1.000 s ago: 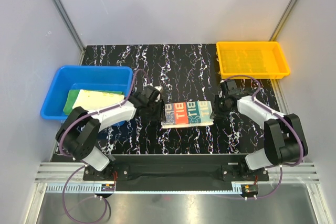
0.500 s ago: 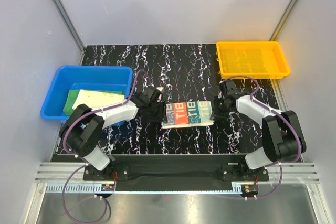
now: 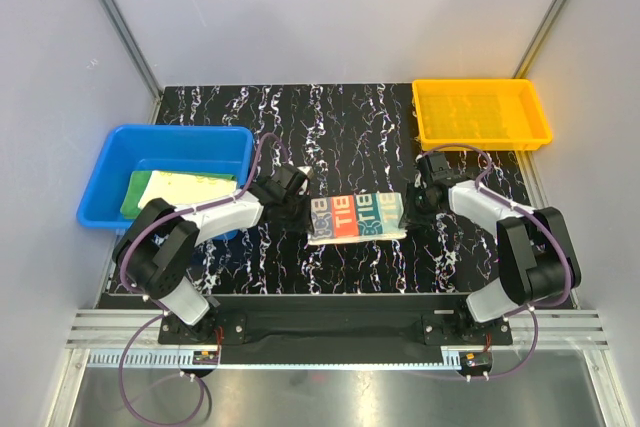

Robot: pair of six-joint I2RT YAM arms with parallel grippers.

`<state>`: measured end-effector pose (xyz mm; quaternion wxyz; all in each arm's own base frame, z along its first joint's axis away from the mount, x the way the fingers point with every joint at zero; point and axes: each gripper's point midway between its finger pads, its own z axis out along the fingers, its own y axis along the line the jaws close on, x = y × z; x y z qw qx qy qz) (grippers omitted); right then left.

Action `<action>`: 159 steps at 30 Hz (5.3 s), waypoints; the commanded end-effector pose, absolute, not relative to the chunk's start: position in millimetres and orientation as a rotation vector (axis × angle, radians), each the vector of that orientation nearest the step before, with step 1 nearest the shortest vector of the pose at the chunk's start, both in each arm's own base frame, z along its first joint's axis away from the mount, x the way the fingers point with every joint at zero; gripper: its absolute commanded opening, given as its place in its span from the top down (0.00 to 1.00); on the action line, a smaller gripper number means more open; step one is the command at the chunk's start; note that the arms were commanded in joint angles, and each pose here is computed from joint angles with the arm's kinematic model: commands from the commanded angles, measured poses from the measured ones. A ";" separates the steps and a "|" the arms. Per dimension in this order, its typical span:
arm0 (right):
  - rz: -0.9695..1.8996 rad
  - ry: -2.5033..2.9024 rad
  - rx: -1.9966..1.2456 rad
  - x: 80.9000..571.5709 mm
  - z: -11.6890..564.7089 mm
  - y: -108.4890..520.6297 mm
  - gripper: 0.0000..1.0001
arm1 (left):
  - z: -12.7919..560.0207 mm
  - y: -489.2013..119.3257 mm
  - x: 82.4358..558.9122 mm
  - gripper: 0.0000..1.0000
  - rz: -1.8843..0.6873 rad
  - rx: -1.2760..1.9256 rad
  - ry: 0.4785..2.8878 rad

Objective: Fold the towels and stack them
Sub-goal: Fold the towel, then neatly place the folded towel into the bin

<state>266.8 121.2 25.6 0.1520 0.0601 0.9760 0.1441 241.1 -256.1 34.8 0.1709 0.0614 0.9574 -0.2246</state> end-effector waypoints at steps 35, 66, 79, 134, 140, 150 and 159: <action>0.818 2.742 0.239 264.8 35.7 144.3 0.67 | 56.4 -233.8 254.2 0.60 -0.596 0.169 2.682; 0.786 2.716 0.202 264.5 70.5 140.7 1.00 | 77.6 -241.7 251.4 1.00 -0.647 0.152 2.714; 0.804 2.755 0.349 237.0 43.7 138.7 1.00 | 41.9 -229.0 222.3 1.00 -0.663 0.154 2.775; 0.714 2.663 0.465 244.9 15.1 124.3 0.83 | 11.1 -246.7 250.5 0.50 -0.751 0.108 2.754; 0.736 2.651 0.456 243.6 19.4 126.3 0.83 | -7.4 -235.3 240.0 0.62 -0.671 0.033 2.817; 0.842 2.545 0.369 250.9 68.0 136.8 0.80 | 6.3 -233.4 245.6 1.00 -0.584 0.052 2.846; 0.898 2.423 0.300 257.4 119.3 142.1 0.79 | 88.4 -192.8 258.9 1.00 -0.270 0.128 2.766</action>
